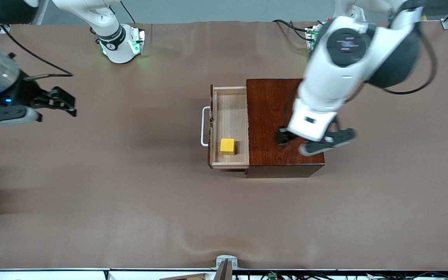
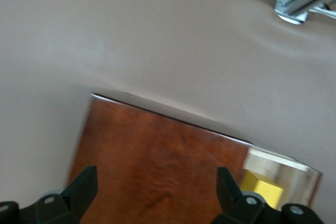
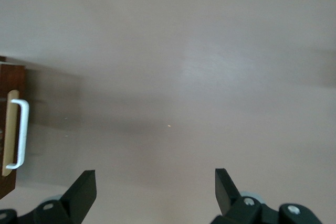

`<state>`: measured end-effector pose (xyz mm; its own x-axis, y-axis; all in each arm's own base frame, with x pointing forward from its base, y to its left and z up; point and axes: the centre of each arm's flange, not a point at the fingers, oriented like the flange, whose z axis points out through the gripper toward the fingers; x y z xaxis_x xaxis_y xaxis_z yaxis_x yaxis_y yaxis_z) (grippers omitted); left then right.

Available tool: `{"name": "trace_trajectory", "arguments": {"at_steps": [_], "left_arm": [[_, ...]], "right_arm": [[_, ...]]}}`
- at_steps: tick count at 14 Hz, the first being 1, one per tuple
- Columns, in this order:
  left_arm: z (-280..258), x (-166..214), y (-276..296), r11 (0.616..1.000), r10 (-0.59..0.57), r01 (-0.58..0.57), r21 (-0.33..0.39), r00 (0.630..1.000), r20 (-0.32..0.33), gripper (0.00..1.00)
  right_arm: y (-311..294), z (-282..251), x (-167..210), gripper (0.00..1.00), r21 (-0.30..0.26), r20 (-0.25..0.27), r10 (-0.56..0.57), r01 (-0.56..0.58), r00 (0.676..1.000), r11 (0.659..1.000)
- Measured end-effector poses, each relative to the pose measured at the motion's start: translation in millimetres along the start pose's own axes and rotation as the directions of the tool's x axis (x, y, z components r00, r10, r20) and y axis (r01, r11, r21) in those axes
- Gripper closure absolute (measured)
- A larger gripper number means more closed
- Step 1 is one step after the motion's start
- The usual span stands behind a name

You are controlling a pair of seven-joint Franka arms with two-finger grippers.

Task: Open drawer, take yellow block, close drawer

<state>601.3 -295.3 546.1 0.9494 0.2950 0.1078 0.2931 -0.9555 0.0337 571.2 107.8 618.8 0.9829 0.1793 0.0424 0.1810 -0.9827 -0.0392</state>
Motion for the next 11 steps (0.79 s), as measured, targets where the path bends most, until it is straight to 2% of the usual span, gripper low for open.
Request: {"name": "trace_trajectory", "arguments": {"at_steps": [3,6,7,9,11], "left_arm": [[-15,24,-64,1.000,0.005,-0.005,0.005,1.000,0.004,0.00],[-28,34,-120,0.999,0.049,-0.049,0.007,0.999,0.008,0.00],[-32,37,-140,0.998,0.070,-0.070,0.006,0.998,0.008,0.00],[-41,41,-179,0.993,0.121,-0.121,0.007,0.993,0.009,0.00],[-48,43,-217,0.986,0.166,-0.166,0.013,0.986,0.028,0.00]], "right_arm": [[-50,16,11,0.00,0.002,-0.021,-0.163,0.163,0.986,0.987],[-103,42,23,0.00,-0.005,-0.037,-0.349,0.349,0.936,0.937],[-122,51,24,0.00,-0.017,-0.037,-0.415,0.414,0.909,0.910],[-162,69,23,0.00,-0.061,-0.007,-0.548,0.547,0.836,0.835],[-206,88,16,0.00,-0.114,0.043,-0.674,0.674,0.738,0.730]]}}
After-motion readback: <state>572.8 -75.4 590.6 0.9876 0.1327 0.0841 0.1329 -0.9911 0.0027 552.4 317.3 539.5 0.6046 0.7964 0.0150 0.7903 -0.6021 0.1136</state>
